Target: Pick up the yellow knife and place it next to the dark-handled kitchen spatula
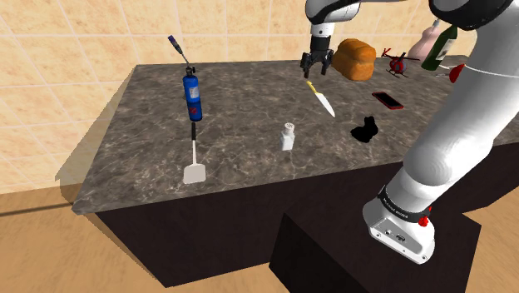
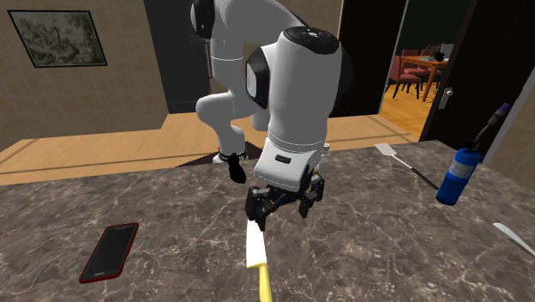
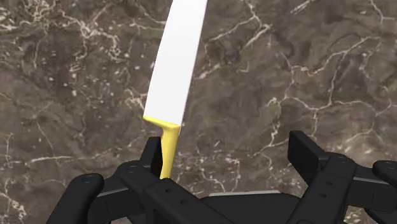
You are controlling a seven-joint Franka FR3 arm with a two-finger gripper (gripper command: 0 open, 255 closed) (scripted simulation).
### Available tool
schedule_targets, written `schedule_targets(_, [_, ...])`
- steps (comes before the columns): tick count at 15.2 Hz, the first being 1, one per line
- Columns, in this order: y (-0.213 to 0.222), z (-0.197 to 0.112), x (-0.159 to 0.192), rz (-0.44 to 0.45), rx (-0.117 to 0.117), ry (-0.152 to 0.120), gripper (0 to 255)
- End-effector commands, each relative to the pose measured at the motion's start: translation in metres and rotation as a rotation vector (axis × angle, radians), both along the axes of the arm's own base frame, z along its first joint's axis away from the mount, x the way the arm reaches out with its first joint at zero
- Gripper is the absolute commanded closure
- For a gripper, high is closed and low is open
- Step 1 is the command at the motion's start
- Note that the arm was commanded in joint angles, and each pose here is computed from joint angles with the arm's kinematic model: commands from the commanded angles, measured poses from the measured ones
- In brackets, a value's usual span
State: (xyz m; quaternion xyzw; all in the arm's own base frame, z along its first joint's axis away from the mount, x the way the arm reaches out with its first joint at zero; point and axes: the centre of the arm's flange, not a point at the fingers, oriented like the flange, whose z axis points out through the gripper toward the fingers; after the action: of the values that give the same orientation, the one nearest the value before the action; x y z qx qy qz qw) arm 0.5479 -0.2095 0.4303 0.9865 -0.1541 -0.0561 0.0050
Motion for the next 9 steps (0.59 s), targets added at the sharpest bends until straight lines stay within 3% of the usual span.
schedule_targets(1, [-0.017, -0.018, 0.009, -0.025, -0.006, 0.024, 0])
schedule_targets(5, [-0.056, -0.053, 0.028, -0.075, -0.017, 0.072, 0])
schedule_targets(9, [-0.056, -0.069, 0.025, -0.076, -0.017, 0.073, 0])
